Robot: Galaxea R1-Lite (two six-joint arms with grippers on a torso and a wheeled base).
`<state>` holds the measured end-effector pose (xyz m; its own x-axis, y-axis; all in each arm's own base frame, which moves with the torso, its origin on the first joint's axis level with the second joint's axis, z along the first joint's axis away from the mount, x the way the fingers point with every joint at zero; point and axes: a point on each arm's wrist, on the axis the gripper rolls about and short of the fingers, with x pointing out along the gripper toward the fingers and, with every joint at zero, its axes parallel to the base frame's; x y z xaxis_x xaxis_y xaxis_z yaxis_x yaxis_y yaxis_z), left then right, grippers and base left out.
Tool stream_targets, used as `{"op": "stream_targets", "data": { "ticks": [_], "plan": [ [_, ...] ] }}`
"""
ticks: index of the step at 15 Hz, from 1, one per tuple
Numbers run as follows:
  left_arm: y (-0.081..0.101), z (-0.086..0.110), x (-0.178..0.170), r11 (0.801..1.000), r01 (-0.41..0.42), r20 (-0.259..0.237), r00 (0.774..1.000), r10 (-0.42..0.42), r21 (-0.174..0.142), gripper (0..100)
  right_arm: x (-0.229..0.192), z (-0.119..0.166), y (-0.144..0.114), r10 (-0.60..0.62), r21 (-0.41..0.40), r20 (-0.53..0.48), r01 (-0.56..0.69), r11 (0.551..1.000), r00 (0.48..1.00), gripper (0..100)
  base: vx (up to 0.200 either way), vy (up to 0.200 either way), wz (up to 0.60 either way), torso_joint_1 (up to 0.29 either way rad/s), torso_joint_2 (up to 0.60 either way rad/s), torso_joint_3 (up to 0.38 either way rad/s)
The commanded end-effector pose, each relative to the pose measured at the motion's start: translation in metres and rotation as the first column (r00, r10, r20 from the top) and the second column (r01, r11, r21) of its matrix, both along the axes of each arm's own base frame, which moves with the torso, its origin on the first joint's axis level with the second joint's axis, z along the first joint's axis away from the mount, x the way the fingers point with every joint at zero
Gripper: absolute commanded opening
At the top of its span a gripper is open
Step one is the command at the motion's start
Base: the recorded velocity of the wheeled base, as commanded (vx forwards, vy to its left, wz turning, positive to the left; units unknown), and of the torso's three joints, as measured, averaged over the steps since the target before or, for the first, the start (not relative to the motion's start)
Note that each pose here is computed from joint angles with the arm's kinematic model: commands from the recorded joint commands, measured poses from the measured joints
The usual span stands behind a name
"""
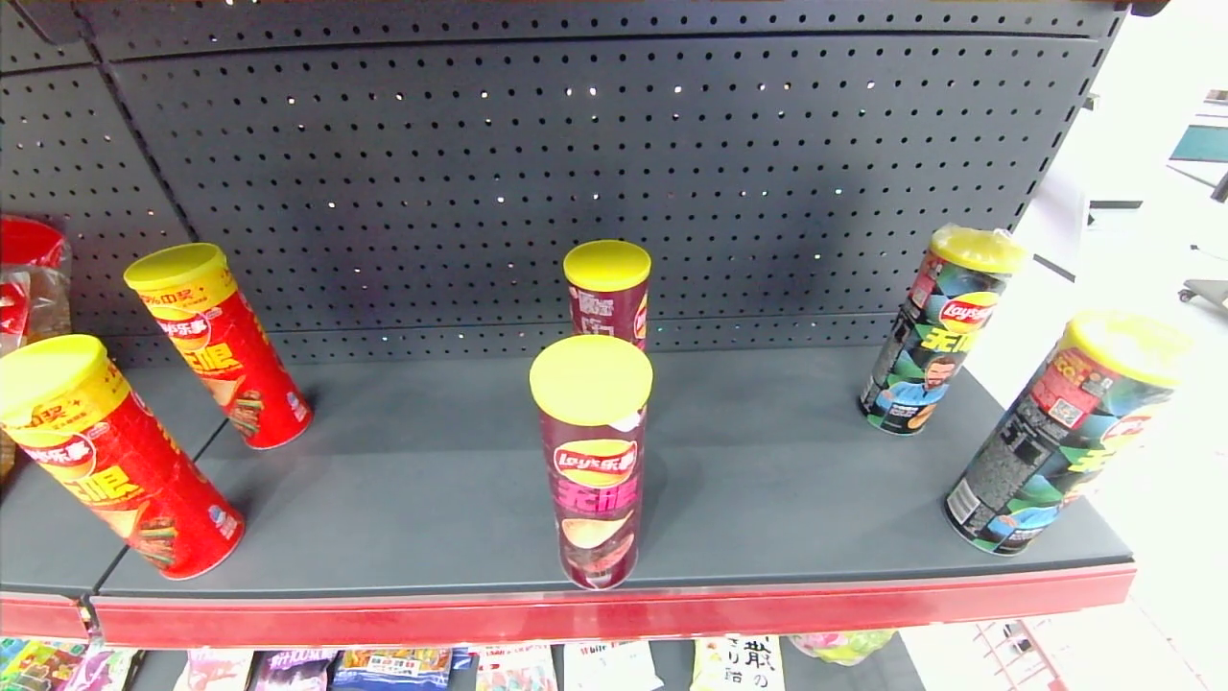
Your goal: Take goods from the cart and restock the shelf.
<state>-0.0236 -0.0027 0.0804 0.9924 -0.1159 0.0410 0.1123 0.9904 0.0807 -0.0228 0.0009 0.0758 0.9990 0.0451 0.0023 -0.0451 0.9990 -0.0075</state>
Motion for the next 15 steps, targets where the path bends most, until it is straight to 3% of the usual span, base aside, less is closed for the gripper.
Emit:
{"op": "stream_targets", "data": {
  "ticks": [1, 3, 4, 7, 15],
  "plan": [
    [0.0021, -0.0021, 0.0004, 0.995, -0.094, -0.026, 0.995, 0.093, -0.039, 100, 0.0000, 0.0000, 0.0000, 0.001, 0.000, 0.001, -0.001, 1.000, 1.000, 100, 0.000, 0.000, 0.00, 0.000, 0.00, 0.000],
    [0.0015, -0.0038, 0.0004, 0.995, -0.067, -0.047, 0.997, 0.063, -0.077, 100, 0.0000, 0.0000, 0.0000, 0.001, 0.000, 0.001, -0.001, 1.000, 1.000, 100, 0.000, 0.000, 0.00, 0.000, 0.00, 0.000],
    [0.0009, -0.0040, 0.0004, 0.997, -0.036, -0.047, 0.998, 0.033, -0.066, 100, 0.0000, 0.0000, 0.0000, 0.001, 0.000, 0.001, -0.001, 1.000, 1.000, 100, 0.000, 0.000, 0.00, 0.000, 0.00, 0.000],
    [0.0011, -0.0040, 0.0004, 0.995, -0.049, -0.050, 0.998, 0.045, -0.086, 100, 0.0000, 0.0000, 0.0000, 0.001, 0.001, 0.001, -0.001, 1.000, 1.000, 100, 0.000, 0.000, 0.00, 0.000, 0.00, 0.000],
    [0.0011, -0.0038, 0.0004, 0.996, -0.049, -0.047, 0.998, 0.045, -0.080, 100, 0.0000, 0.0000, -0.0004, -0.019, 0.000, 0.001, 0.019, 1.000, 1.000, 100, 0.000, 0.000, 0.00, 0.000, 0.00, 0.000]
  ]
}}
